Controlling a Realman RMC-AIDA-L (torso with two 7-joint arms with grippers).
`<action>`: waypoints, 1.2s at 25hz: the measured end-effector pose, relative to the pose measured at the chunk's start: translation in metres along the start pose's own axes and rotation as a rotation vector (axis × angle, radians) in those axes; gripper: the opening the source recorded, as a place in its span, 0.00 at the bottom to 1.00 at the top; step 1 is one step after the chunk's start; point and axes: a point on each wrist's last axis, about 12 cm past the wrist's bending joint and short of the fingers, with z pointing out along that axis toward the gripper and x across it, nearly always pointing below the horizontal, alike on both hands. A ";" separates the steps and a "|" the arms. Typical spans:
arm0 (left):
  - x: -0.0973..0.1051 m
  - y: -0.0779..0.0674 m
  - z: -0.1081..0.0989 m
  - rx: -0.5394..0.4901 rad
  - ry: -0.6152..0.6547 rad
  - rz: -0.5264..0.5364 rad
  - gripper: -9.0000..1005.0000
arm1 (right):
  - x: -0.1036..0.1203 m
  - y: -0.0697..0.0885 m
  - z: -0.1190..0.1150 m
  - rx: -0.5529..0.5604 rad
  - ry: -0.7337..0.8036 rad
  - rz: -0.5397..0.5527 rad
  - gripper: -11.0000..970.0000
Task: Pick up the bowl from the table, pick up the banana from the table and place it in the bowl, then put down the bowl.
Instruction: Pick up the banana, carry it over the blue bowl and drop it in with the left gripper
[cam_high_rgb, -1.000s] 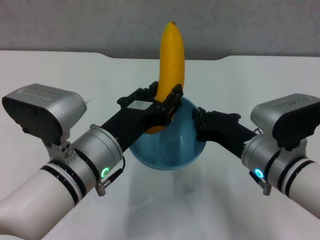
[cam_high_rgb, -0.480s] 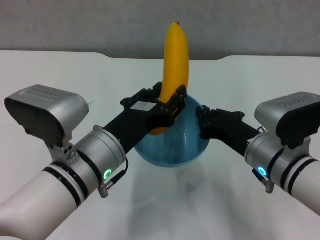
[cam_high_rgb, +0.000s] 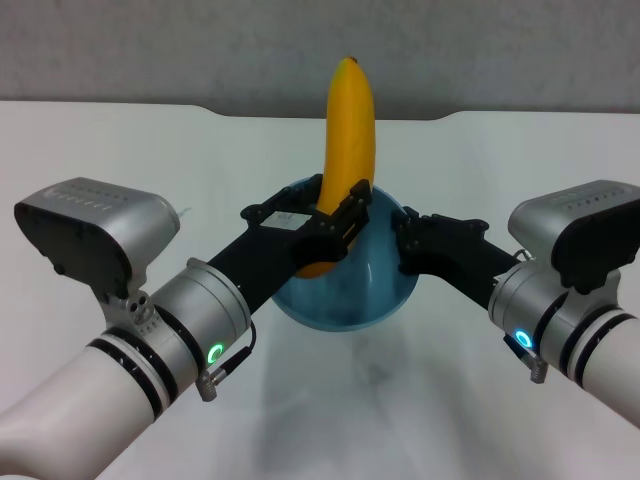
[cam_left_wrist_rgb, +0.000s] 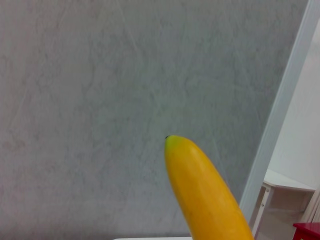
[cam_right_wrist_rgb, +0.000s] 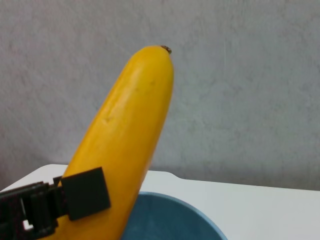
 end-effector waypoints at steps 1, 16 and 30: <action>0.000 0.000 0.000 0.000 0.000 -0.001 0.51 | 0.000 0.000 0.000 0.000 -0.001 -0.001 0.10; 0.005 0.002 0.002 -0.003 0.017 0.005 0.56 | -0.003 -0.006 -0.001 0.021 -0.012 0.001 0.11; 0.006 0.001 0.002 0.012 0.025 0.014 0.65 | -0.002 -0.007 -0.002 0.023 -0.008 0.001 0.11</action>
